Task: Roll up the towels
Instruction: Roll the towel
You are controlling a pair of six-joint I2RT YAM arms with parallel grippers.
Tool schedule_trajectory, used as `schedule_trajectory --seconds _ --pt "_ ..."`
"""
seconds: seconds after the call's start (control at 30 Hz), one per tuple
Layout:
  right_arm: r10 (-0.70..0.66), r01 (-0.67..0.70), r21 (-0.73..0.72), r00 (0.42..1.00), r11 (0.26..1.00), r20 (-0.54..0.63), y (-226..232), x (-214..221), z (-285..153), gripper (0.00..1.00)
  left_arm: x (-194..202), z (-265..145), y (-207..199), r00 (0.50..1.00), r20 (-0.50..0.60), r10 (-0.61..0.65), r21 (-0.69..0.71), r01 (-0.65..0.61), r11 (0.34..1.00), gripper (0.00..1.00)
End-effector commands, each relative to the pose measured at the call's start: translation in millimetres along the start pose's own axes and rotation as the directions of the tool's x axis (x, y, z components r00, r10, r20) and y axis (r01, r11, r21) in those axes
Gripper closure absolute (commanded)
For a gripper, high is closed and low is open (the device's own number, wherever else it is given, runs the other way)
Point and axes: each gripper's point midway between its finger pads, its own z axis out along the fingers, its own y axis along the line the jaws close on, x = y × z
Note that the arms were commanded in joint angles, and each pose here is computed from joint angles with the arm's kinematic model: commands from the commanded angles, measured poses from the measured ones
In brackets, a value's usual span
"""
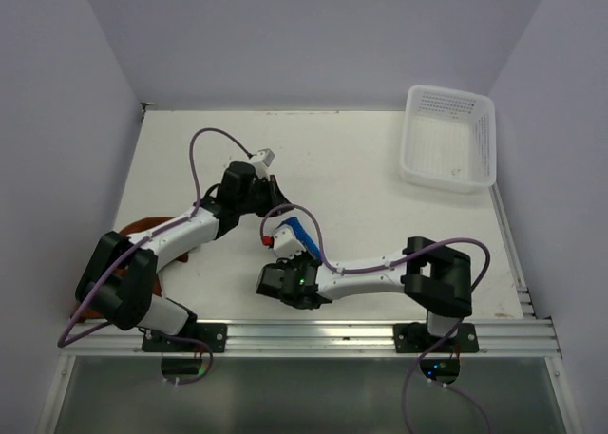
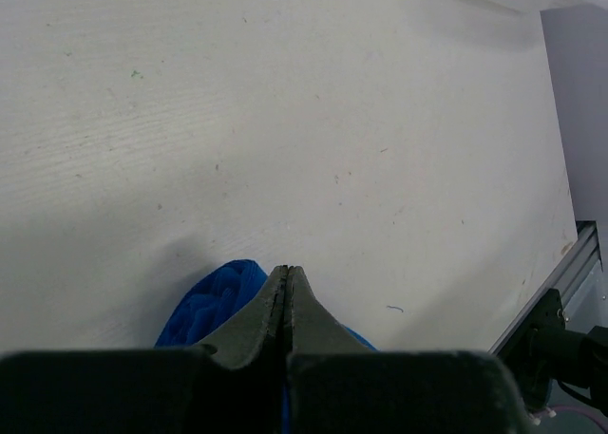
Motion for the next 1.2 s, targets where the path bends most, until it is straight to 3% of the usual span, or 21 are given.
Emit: schedule_trajectory --seconds 0.0,0.17,0.5,0.6,0.9,0.97,1.17 --pt "-0.141 0.131 0.122 0.987 0.984 0.076 -1.5 -16.2 -15.4 1.0 -5.9 -6.7 -11.4 0.999 0.026 0.031 0.04 -0.032 0.999 1.0" --pt "-0.237 0.222 0.155 0.967 0.963 0.092 20.5 -17.5 -25.7 1.0 20.1 -2.2 -24.7 0.999 -0.008 0.053 0.066 -0.052 0.996 1.0" --pt "-0.259 0.248 0.136 0.963 0.959 0.076 28.3 -10.7 -25.1 1.0 89.2 0.9 7.1 0.993 -0.116 -0.007 0.03 0.011 0.999 1.0" --pt "-0.249 0.239 0.122 0.966 0.963 0.071 28.9 -9.3 -25.3 0.94 99.4 0.2 16.6 0.992 -0.12 -0.025 0.006 0.026 1.0 1.0" --pt "-0.12 0.12 0.001 0.99 0.993 0.079 25.5 -17.8 -34.3 0.6 112.8 -1.9 37.6 0.992 -0.092 -0.09 -0.063 0.084 0.994 1.0" --pt "-0.066 0.073 -0.087 0.994 0.994 0.083 25.1 -25.6 -43.9 0.5 114.3 -2.0 39.5 0.991 -0.092 -0.093 -0.073 0.087 0.994 1.0" --pt "0.089 -0.052 -0.336 0.991 0.94 0.096 23.6 -36.0 -65.5 0.43 113.2 -1.9 45.4 0.992 -0.074 -0.097 -0.1 0.09 0.991 1.0"
